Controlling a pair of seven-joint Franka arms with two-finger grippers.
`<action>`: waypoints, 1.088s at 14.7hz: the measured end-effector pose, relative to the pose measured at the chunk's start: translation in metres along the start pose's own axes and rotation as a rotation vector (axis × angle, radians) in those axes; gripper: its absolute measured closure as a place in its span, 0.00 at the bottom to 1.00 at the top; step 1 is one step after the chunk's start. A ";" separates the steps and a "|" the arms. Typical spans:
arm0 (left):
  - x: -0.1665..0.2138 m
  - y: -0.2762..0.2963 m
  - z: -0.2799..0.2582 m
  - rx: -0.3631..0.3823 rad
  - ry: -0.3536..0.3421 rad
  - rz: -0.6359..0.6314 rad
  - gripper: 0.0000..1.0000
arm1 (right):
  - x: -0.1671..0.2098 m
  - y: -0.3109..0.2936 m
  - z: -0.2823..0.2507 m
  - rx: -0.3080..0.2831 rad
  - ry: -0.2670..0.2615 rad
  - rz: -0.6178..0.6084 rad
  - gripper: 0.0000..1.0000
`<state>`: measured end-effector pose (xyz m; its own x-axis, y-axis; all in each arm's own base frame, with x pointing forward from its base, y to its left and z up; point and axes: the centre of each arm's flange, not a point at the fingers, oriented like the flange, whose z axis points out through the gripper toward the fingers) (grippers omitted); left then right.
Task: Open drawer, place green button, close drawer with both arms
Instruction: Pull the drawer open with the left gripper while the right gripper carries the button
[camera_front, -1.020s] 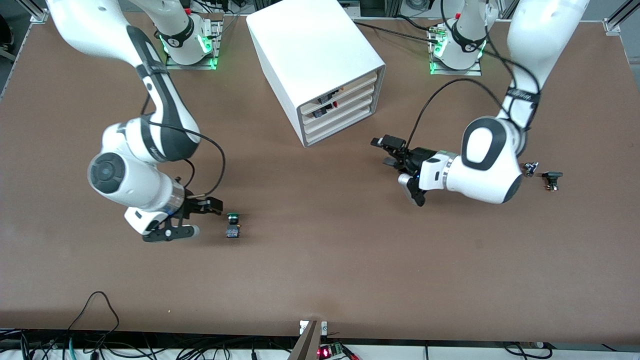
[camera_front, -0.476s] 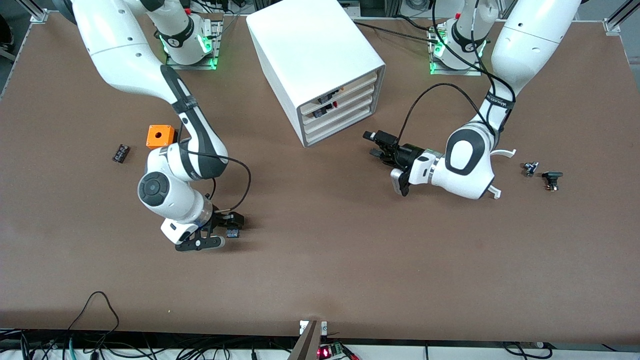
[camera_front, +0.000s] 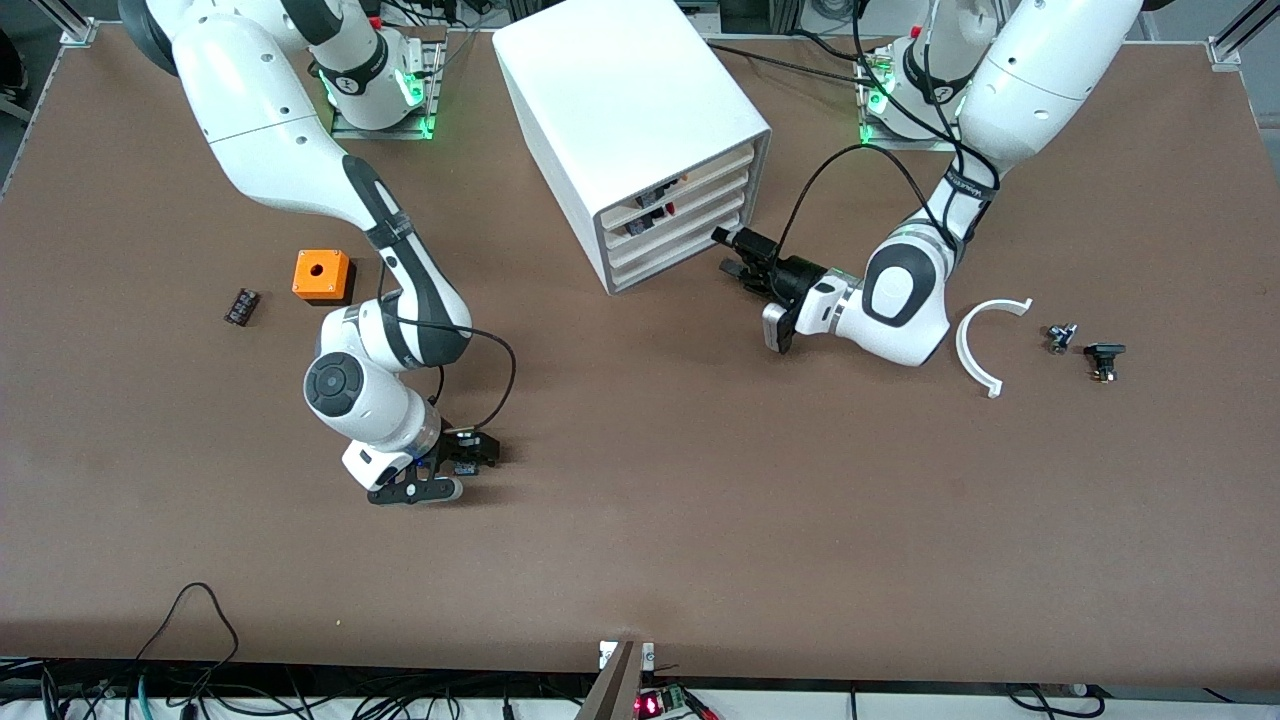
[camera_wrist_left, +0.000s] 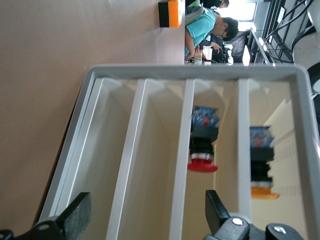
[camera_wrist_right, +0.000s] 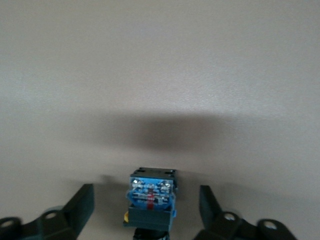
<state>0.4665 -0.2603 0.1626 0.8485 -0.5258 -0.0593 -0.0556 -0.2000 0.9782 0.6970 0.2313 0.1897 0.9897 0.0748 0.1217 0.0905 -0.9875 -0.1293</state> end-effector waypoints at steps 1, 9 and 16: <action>-0.005 -0.004 0.003 -0.005 -0.002 0.000 0.00 | 0.000 -0.002 0.000 0.001 0.001 -0.002 0.09; -0.026 -0.020 0.017 -0.020 -0.007 0.042 0.51 | 0.001 -0.002 -0.002 0.000 0.005 -0.002 0.59; -0.035 -0.036 0.033 -0.015 -0.021 0.019 0.70 | 0.016 -0.005 -0.025 0.000 -0.006 -0.003 0.59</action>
<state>0.4212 -0.2619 0.1226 0.8360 -0.5470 -0.0446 -0.0637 -0.1775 0.9821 0.7100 0.2340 0.2173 0.9901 0.0790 0.1162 0.0939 -0.9873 -0.1285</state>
